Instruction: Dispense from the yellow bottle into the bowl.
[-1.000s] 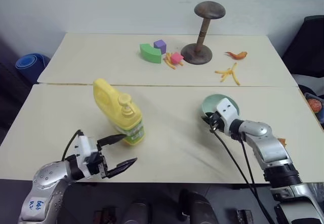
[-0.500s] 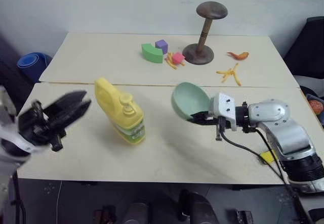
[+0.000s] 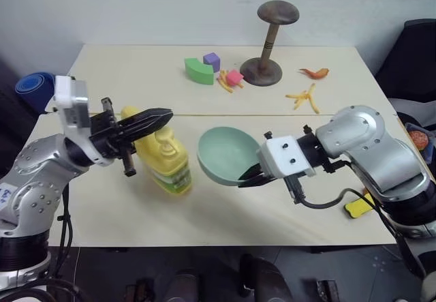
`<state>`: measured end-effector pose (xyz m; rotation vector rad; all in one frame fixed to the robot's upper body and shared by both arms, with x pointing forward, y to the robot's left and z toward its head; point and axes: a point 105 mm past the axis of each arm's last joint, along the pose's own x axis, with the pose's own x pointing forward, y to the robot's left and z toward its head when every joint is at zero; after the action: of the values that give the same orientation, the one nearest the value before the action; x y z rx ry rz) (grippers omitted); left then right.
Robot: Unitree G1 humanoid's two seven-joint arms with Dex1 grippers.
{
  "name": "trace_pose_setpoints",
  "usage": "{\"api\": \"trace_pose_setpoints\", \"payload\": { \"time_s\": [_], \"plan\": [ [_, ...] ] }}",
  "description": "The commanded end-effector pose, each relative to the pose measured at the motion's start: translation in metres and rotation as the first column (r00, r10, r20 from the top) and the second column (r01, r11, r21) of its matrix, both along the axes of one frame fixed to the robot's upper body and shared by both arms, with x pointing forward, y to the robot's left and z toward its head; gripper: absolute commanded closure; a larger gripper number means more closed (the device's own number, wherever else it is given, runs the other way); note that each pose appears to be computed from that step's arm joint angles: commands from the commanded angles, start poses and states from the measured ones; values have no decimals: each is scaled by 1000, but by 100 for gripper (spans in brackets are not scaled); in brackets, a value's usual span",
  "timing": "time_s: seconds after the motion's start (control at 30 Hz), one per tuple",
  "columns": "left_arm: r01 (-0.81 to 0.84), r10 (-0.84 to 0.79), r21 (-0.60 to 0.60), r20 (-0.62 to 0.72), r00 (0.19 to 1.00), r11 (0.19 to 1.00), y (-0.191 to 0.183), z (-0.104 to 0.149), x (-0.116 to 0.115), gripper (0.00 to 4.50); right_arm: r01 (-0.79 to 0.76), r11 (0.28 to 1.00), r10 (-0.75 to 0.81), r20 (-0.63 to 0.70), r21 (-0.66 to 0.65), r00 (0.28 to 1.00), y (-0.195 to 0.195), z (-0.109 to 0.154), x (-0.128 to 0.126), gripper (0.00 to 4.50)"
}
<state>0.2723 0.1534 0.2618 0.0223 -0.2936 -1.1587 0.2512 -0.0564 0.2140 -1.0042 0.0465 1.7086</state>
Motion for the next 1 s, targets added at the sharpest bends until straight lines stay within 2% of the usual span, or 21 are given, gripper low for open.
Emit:
{"api": "trace_pose_setpoints", "payload": {
  "time_s": [0.03,0.27,0.37,0.67,0.8,1.0],
  "plan": [
    [-12,10,40,35,999,999,-2,0,5,448,-43,999,44,56,-15,997,11,13,-1,450],
    [-18,17,80,10,1000,997,-7,-11,10,448,-35,999,37,69,-42,997,29,25,4,450],
    [-26,26,94,0,1000,995,-9,-16,12,448,-49,998,51,44,-36,998,37,29,1,450],
    [-76,79,131,-19,997,988,-14,-36,14,448,-92,992,84,-102,-82,991,39,20,-14,450],
    [-98,99,133,4,995,986,-11,-35,16,448,-104,989,91,-128,-105,988,38,17,-18,450],
    [-170,165,72,68,984,983,6,-22,20,448,-56,992,42,-121,-115,992,29,11,-9,450]
  ]
}}
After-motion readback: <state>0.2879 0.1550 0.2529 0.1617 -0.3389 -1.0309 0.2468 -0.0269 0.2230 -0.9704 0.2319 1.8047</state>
